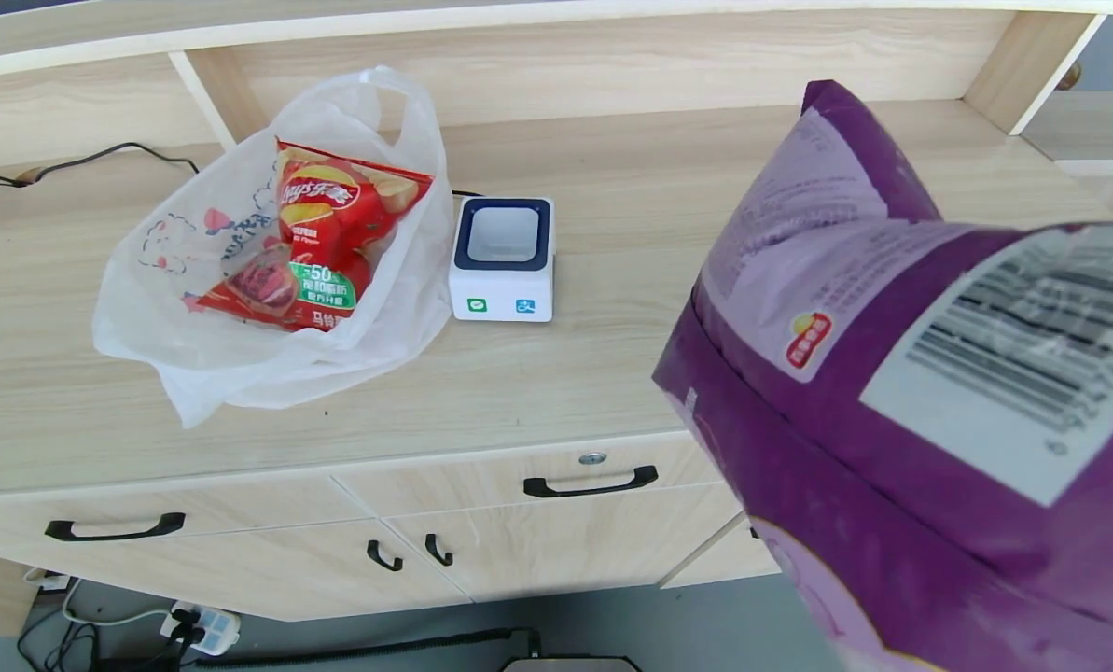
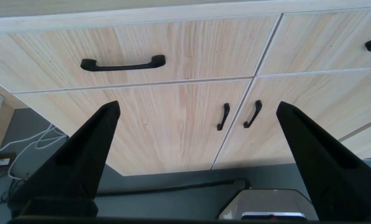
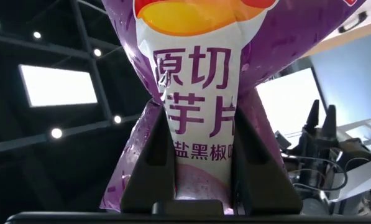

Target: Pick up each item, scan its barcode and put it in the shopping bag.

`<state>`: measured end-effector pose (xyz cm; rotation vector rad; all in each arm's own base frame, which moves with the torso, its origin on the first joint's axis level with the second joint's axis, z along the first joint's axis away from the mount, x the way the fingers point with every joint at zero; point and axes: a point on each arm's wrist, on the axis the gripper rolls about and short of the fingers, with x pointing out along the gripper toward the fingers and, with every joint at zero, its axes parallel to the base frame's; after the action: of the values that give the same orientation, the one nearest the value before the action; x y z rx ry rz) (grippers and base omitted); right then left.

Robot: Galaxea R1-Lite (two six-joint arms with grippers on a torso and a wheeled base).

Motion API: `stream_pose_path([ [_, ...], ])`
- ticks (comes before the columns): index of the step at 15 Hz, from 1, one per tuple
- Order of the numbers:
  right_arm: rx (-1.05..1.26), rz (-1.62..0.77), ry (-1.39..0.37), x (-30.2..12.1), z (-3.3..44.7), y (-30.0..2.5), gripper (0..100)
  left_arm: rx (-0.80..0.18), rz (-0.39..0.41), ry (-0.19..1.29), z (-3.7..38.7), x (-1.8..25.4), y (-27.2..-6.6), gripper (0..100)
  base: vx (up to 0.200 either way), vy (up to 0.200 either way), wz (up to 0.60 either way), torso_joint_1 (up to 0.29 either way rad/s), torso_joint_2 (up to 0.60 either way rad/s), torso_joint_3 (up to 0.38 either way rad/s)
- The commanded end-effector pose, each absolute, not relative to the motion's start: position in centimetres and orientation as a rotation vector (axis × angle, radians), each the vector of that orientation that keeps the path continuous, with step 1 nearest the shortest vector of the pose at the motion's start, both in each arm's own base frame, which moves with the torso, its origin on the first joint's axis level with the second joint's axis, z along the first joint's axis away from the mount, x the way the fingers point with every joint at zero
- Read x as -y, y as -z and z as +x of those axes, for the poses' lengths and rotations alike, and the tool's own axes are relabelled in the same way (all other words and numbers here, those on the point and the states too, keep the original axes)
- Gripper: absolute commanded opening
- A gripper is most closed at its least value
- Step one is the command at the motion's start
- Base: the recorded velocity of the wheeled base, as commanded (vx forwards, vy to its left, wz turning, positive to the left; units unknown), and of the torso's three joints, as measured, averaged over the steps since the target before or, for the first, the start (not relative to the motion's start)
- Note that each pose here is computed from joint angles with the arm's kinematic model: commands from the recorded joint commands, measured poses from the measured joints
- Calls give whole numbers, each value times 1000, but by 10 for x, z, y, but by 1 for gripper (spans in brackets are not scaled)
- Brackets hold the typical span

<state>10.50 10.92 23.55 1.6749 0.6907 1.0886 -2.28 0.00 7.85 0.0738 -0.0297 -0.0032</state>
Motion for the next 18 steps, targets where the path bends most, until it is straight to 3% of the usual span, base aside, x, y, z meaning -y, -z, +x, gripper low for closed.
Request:
stream_pose_path([
  [1,-704,1712,-1102,-113,109,-238,0,28,74,4,-23,0,-79,100,0,0,0,0,0,0],
  [9,-843,1850,-1134,-109,94,-227,0,26,69,4,-23,0,-78,100,0,0,0,0,0,0],
  [18,-964,1816,-1145,-127,94,-221,0,26,64,2,-23,0,-78,100,0,0,0,0,0,0],
])
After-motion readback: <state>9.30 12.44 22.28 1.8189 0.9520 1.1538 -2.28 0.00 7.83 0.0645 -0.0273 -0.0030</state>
